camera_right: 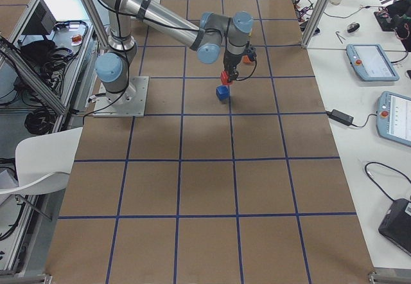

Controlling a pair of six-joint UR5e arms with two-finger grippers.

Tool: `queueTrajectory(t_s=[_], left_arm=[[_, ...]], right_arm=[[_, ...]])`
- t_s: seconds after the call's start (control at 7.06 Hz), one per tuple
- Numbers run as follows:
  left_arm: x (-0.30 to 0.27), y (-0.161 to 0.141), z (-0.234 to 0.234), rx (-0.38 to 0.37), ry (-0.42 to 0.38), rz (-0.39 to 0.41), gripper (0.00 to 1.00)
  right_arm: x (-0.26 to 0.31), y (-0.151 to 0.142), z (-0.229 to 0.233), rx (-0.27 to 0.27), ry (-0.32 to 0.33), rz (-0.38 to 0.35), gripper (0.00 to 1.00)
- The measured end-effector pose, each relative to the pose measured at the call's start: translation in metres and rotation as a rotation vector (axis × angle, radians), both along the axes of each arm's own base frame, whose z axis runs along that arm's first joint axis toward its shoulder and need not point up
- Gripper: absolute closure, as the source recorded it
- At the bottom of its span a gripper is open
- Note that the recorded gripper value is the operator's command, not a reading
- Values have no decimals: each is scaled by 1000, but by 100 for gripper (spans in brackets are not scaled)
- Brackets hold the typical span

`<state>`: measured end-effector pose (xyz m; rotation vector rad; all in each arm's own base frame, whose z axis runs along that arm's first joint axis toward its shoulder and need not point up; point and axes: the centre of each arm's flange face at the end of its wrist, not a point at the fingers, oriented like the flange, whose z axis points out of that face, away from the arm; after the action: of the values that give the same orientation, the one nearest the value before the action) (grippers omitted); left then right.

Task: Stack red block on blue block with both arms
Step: 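Carry the red cube with the right gripper over the blue cube, then lower the red cube onto the blue cube and open the right gripper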

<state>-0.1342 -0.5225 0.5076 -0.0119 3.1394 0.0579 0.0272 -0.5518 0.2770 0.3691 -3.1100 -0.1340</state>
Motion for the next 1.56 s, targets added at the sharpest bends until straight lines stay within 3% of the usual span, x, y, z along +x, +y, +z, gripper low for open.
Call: queueTrajectory(t_s=[0.57,1.56], left_arm=[[0,0,0,-3,-4,-6,0],[-1,0,-1,-4,3,-1,0]], right_arm=[[-1,7,-16,-48,16,-3,100],[-8,9,-20,-35,19,-17,98]])
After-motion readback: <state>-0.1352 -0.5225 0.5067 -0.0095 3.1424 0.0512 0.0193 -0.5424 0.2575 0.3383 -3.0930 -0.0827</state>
